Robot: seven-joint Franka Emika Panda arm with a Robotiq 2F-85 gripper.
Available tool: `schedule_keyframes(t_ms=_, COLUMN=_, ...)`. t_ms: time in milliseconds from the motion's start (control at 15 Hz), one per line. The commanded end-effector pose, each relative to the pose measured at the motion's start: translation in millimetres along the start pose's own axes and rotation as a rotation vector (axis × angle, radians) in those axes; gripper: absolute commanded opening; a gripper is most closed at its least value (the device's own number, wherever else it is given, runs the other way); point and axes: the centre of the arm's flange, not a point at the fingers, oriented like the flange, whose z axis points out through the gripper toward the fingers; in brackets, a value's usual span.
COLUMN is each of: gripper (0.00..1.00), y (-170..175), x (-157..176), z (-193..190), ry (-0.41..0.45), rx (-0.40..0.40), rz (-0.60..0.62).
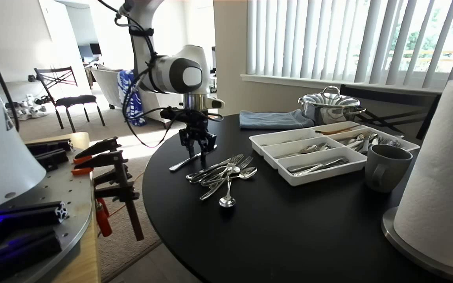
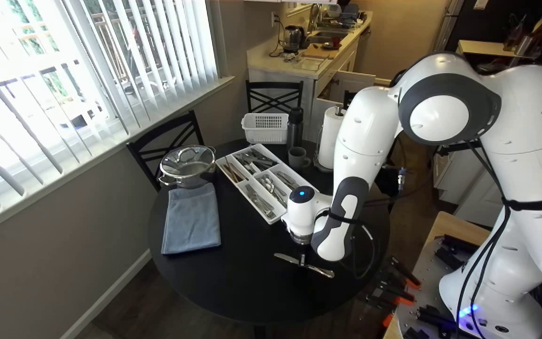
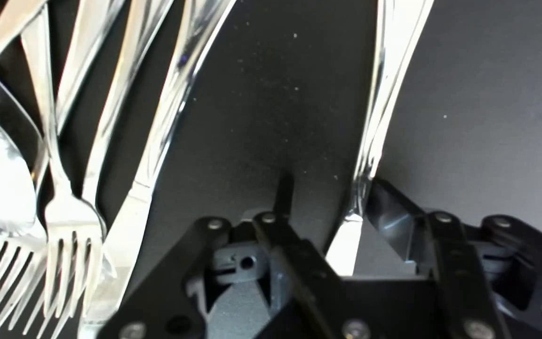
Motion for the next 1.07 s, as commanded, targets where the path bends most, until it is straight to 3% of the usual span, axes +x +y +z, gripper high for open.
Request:
schedule_keyframes(t_ms=0, gripper=0.16, y=0.0, x=-4.7, z=1.1, ry=0.008, rx=0.008, rz=-0.026)
schedule_keyframes(t_ms=200, gripper=0.01, y=-2.6, x=-3.5, z=-2.1, ry=0.006, rx=0.002, rz=-0.030)
schedule_keyframes(t_ms=533, gripper=0.03, y=-8.4, x=-8.0, z=-17.8, ry=0.030, rx=-0.016, rz=-0.003)
schedule_keyframes(t_ms=800, gripper=0.03, y=-14.5, x=-14.8, z=-54.9, ry=0.107, rx=-0.038, rz=0.052)
schedule_keyframes(t_ms=1000, gripper=0.03, y=1.3, x=-9.9, z=-88.1, ry=0.162, rx=-0.030, rz=0.127)
